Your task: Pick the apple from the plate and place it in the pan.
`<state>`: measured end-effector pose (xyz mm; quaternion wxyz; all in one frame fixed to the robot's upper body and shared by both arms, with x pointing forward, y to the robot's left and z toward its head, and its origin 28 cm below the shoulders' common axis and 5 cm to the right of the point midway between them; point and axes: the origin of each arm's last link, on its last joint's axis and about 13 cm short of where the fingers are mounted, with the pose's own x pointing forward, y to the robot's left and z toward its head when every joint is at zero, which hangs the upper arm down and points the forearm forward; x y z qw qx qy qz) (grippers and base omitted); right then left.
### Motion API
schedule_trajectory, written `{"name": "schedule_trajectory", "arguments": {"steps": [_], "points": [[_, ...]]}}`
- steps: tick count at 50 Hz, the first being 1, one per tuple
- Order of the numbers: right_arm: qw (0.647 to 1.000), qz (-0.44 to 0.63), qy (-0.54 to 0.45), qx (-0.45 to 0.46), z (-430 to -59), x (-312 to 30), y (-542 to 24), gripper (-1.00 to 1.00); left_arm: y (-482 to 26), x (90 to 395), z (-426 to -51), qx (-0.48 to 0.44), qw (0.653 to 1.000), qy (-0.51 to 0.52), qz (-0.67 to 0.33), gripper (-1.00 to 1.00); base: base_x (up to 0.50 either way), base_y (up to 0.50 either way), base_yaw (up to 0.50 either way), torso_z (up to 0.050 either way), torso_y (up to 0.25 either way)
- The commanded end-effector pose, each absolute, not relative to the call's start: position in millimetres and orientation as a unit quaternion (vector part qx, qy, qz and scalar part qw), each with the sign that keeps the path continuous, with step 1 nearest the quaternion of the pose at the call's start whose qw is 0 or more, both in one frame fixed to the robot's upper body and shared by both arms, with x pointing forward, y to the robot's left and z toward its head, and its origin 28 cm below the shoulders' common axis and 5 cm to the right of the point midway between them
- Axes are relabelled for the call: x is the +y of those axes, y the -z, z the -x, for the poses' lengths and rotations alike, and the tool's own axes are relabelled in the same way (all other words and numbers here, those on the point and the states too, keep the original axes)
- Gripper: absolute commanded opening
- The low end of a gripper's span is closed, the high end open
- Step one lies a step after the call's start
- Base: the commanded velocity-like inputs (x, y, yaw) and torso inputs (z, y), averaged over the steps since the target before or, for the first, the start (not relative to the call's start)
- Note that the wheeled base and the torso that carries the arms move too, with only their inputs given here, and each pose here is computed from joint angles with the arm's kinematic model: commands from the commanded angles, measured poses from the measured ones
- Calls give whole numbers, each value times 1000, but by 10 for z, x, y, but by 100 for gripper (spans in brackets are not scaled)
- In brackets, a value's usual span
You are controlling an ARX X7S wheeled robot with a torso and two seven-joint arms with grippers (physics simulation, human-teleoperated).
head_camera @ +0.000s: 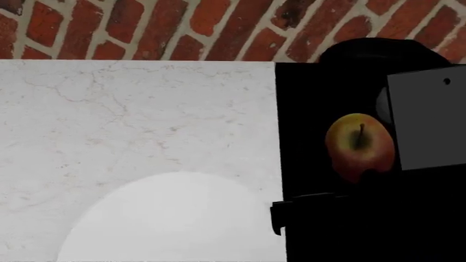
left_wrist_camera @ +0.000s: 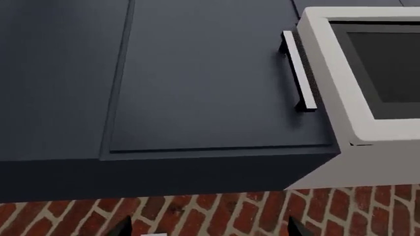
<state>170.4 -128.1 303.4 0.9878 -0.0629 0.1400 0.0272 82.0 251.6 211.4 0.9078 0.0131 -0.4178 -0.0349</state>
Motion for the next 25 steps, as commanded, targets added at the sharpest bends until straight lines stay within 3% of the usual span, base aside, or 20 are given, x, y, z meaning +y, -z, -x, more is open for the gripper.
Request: {"name": "schedule_trajectory", "arguments": {"steps": [1,25], "points": [[988,69,-30,136,-1723,-1304,-2998,-100,-2117,2516,-822,-416,908,34,-13,100,0,-500,0,0,0],[987,76,-42,134,-1763,-1237,-3031,-100,-2114,2515,-814,-419,907,35,-10,100,0,-500,0,0,0]]}}
